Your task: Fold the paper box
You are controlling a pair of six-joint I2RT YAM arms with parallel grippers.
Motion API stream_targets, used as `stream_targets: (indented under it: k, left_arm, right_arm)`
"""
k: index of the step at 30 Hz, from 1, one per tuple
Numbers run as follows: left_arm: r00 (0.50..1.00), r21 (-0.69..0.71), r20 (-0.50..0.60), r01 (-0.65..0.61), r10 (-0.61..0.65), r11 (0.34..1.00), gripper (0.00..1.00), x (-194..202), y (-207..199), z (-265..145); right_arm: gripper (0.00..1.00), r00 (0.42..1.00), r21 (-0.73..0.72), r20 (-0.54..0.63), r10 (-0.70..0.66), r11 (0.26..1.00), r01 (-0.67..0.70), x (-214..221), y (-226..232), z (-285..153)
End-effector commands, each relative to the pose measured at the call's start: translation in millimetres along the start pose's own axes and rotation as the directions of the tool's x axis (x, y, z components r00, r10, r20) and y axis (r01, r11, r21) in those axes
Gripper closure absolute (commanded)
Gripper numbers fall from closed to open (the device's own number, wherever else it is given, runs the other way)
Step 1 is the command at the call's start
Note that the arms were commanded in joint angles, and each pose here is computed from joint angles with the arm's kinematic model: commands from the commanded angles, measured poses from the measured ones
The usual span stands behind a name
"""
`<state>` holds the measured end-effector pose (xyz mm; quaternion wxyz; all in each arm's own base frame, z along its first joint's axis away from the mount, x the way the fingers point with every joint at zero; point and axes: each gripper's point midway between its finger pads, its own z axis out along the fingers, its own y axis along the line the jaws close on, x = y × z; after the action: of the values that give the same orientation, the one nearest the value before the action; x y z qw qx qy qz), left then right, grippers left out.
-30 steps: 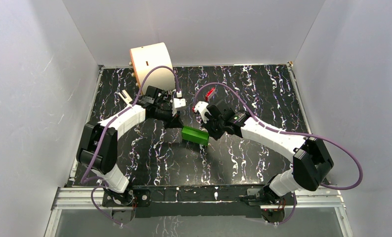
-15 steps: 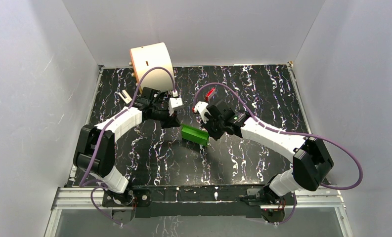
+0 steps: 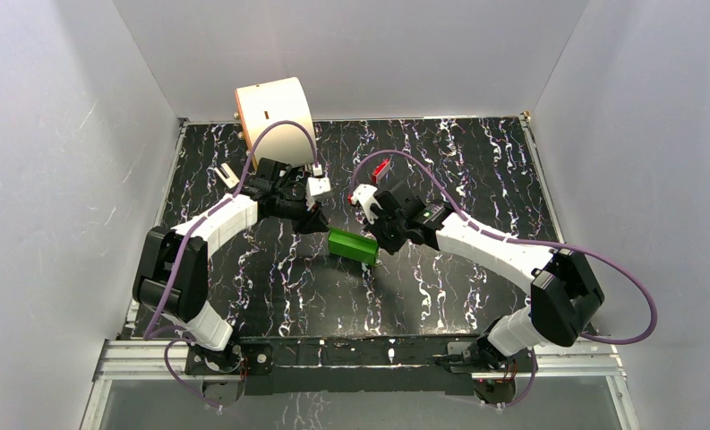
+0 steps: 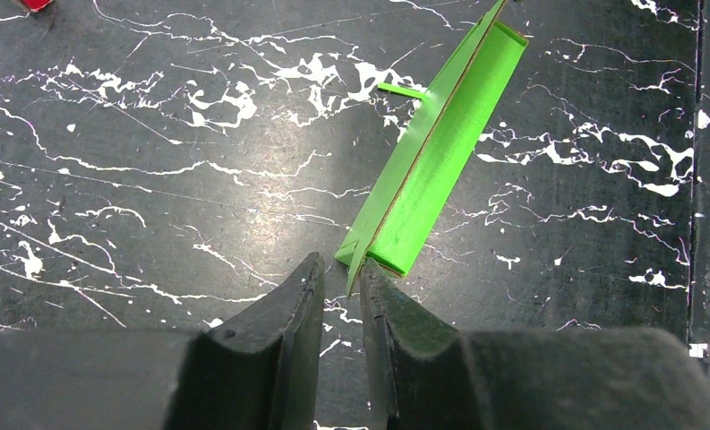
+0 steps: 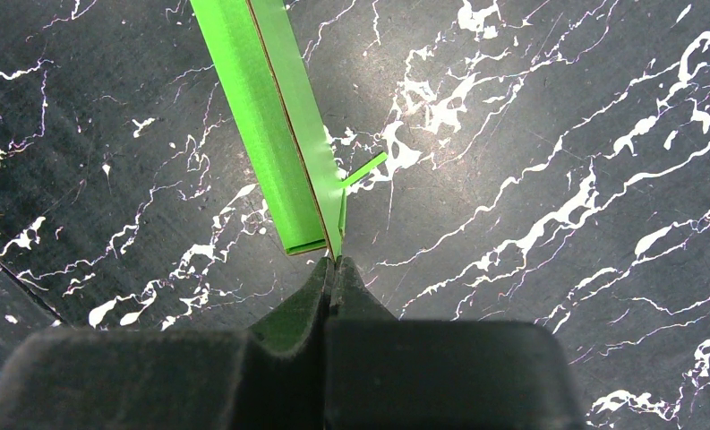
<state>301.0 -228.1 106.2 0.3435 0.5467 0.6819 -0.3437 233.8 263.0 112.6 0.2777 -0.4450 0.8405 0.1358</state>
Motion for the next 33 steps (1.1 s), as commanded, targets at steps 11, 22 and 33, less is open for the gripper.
stream_targets:
  k: [11,22,33]
  left_arm:
    - [0.992,0.033,0.101,-0.082,0.078,0.996,0.91,-36.7,-9.0,-12.2]
    - [0.999,0.005,0.053,0.007,-0.007,1.0,1.0,-35.0,-11.4,-11.2]
    - [0.942,-0.338,-0.031,0.306,-0.336,0.89,1.0,-35.3,-1.7,-13.3]
  right_arm:
    - [1.0,1.0,-0.018,0.031,0.003,1.0,-0.002,-9.6,3.5,-5.2]
    - [1.0,0.999,-0.013,0.043,0.03,0.999,-0.029,-18.4,4.4,-7.5]
    - [1.0,0.979,0.095,0.029,0.199,0.975,-0.201,-26.3,1.6,-3.4]
